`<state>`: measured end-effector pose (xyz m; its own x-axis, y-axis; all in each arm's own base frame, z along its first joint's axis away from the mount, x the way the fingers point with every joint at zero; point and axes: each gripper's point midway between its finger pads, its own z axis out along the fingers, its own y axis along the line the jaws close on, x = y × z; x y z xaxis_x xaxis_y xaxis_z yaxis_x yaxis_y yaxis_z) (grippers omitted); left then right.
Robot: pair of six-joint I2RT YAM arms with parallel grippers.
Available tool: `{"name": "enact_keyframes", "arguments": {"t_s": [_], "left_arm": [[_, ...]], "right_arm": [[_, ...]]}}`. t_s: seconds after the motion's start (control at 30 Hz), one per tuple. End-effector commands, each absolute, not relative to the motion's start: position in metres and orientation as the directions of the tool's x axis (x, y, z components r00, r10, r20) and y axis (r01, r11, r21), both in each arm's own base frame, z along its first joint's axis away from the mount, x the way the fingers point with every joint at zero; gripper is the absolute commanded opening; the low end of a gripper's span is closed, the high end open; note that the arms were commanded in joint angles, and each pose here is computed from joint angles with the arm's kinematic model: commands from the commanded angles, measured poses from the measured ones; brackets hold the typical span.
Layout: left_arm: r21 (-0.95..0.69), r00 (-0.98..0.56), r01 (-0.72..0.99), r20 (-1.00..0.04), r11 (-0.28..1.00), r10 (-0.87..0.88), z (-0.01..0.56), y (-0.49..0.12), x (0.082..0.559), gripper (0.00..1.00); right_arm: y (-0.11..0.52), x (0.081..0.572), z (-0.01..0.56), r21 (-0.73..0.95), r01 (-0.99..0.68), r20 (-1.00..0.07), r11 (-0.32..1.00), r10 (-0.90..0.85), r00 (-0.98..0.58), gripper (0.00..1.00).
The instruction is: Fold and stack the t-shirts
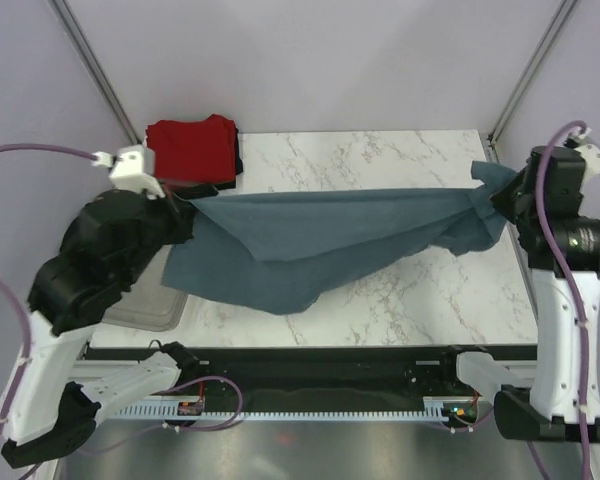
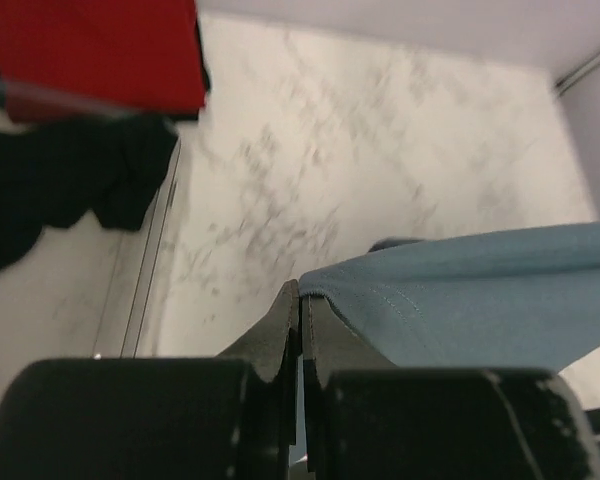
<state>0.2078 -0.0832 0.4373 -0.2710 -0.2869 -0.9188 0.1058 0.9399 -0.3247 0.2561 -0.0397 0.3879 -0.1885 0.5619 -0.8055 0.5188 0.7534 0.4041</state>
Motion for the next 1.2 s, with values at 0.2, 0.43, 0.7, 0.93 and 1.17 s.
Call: {"name": "enact_keyframes", "arguments": {"t_s": [0.2,0.43,0.7,0.93,1.17], "left_arm": [[-0.235,-0.600,0.051,-0.784,0.971,-0.159,0.293,-0.134,0.259,0.02],[-0.320,-0.575,0.039,-0.782,0.947,-0.241,0.320,-0.111,0.329,0.02],[-0.391,-0.337,0.206,-0.889,0.897,-0.310,0.414,-0.107,0.278,0.02],[-0.388,-0.083,0.436,-0.916,0.812,-0.393,0.491,-0.102,0.186,0.02],[-0.370,0.007,0.519,-0.900,0.770,-0.437,0.526,-0.098,0.143,0.02]], "right_arm": [[-0.034,0.376,0.298,0.339,0.521,-0.719,0.784,0.573,-0.394,0.00],[0.002,0.489,0.338,0.262,0.456,-0.785,0.850,0.463,-0.412,0.00],[0.005,0.406,0.449,0.449,0.268,-0.868,0.853,0.487,-0.096,0.00],[-0.023,0.223,0.573,0.526,0.102,-0.817,0.845,0.467,0.339,0.00],[-0.032,0.142,0.628,0.497,0.035,-0.766,0.867,0.419,0.487,0.00]]}}
